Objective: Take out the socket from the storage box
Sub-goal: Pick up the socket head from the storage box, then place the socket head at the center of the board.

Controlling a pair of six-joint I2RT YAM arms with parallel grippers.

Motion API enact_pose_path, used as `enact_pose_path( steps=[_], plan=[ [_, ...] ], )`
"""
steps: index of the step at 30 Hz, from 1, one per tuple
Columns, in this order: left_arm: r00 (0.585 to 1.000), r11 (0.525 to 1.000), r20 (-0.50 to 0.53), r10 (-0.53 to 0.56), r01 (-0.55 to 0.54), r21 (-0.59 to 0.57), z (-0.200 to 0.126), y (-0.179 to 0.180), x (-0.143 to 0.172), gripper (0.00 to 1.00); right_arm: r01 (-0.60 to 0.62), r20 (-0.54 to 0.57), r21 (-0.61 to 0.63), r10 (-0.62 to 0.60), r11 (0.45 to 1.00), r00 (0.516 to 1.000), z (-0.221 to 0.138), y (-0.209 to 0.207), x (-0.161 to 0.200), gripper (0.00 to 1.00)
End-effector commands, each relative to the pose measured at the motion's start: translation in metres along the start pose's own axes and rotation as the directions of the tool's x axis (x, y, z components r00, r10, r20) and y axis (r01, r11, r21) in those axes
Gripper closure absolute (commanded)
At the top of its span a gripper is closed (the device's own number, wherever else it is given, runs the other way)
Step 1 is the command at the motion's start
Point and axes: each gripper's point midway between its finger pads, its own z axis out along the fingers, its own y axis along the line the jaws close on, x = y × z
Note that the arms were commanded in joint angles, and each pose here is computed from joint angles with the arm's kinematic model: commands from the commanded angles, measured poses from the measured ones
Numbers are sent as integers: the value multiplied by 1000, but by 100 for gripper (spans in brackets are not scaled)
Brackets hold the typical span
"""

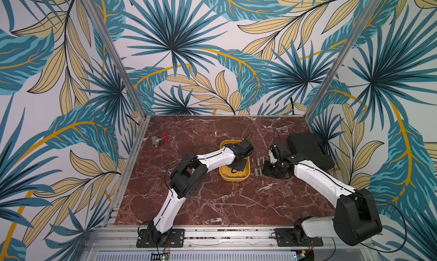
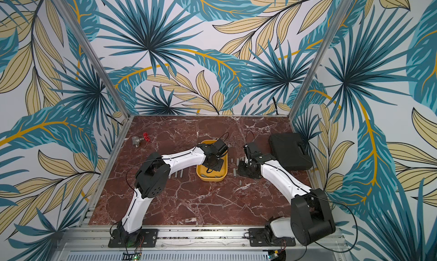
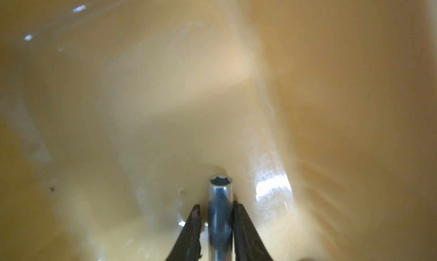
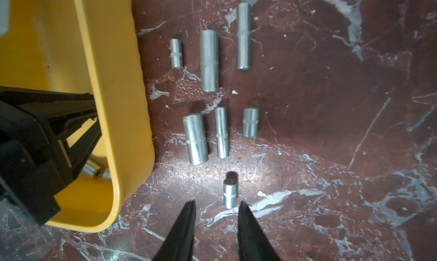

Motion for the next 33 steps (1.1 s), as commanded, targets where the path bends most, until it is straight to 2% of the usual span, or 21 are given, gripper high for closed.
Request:
enact_pose_path(
  steps=[1,9,15,23,28,33],
  plan=[
    [999,998,-30,13,-15,-55,7,8,4,78,-11,-8,-1,11,1000,1000,1,-3,6,67],
    [1000,998,-8,4,-5,-63,0,11,1,89,-7,-7,-4,7,1000,1000,0,-3,7,68],
    [997,999,68,-41,41,9,-30,13,-19,91,-1,-2,-8,1,1000,1000,-2,-2,5,68],
    [976,990,170,-133,124,61,-82,46,-34,91,3,-8,-10,-3,1000,1000,-1,-1,5,68],
    [962,981,195,-192,190,31,-105,82,-16,91,3,-11,-14,-3,1000,1000,2,0,4,68],
    [947,960,176,-271,278,-20,-114,118,28,91,-1,-19,-31,1,1000,1000,7,4,3,68]
  ],
)
